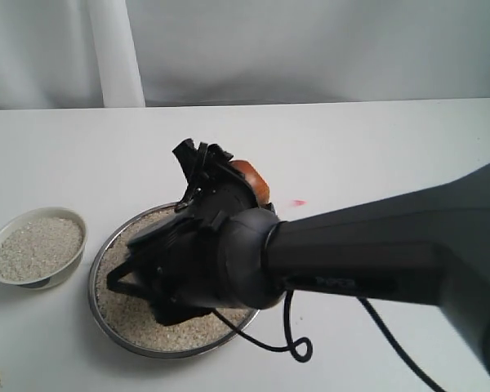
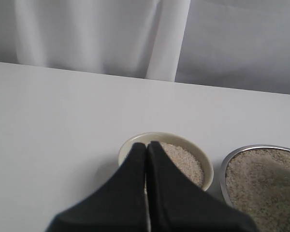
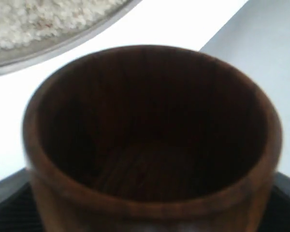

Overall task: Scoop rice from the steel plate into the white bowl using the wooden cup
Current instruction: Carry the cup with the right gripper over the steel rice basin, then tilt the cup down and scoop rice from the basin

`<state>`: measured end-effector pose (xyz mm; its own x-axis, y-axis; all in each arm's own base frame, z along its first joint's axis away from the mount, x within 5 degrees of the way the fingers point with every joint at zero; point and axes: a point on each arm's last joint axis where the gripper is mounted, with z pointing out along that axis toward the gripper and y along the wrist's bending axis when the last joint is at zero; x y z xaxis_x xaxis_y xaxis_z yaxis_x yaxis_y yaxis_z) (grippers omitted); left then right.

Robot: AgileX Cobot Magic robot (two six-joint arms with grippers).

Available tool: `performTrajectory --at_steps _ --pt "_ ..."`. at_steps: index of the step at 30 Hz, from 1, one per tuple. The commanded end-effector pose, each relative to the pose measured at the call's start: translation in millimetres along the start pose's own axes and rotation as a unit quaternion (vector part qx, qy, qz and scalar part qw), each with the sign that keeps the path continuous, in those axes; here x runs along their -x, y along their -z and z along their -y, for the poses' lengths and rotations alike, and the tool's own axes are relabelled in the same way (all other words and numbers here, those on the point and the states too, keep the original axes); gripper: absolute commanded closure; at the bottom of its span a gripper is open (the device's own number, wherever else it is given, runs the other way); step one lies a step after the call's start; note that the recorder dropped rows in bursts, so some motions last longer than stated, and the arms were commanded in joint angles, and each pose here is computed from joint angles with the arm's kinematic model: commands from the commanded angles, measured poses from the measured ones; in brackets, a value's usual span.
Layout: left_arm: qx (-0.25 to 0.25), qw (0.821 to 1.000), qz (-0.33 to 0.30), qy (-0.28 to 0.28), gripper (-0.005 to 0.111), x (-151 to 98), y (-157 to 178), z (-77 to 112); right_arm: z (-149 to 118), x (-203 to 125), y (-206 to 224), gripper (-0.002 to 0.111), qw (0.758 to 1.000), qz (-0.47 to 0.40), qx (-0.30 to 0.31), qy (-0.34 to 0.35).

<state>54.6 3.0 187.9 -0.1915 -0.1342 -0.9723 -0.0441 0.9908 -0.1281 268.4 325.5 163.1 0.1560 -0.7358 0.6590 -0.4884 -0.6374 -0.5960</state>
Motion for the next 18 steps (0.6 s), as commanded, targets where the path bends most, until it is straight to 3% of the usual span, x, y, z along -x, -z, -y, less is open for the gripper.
performTrajectory --at_steps 1,11,18 --pt "-0.002 1.000 0.002 0.001 0.107 0 0 0.2 -8 15 3 0.108 0.999 0.001 0.017 0.039" --pt "-0.002 1.000 0.002 0.001 0.107 0 0 0.2 -24 34 -6 0.108 0.997 0.014 0.046 0.059" --pt "-0.002 1.000 0.002 0.001 0.107 0 0 0.2 -29 41 -5 0.108 0.995 0.054 0.072 0.037"
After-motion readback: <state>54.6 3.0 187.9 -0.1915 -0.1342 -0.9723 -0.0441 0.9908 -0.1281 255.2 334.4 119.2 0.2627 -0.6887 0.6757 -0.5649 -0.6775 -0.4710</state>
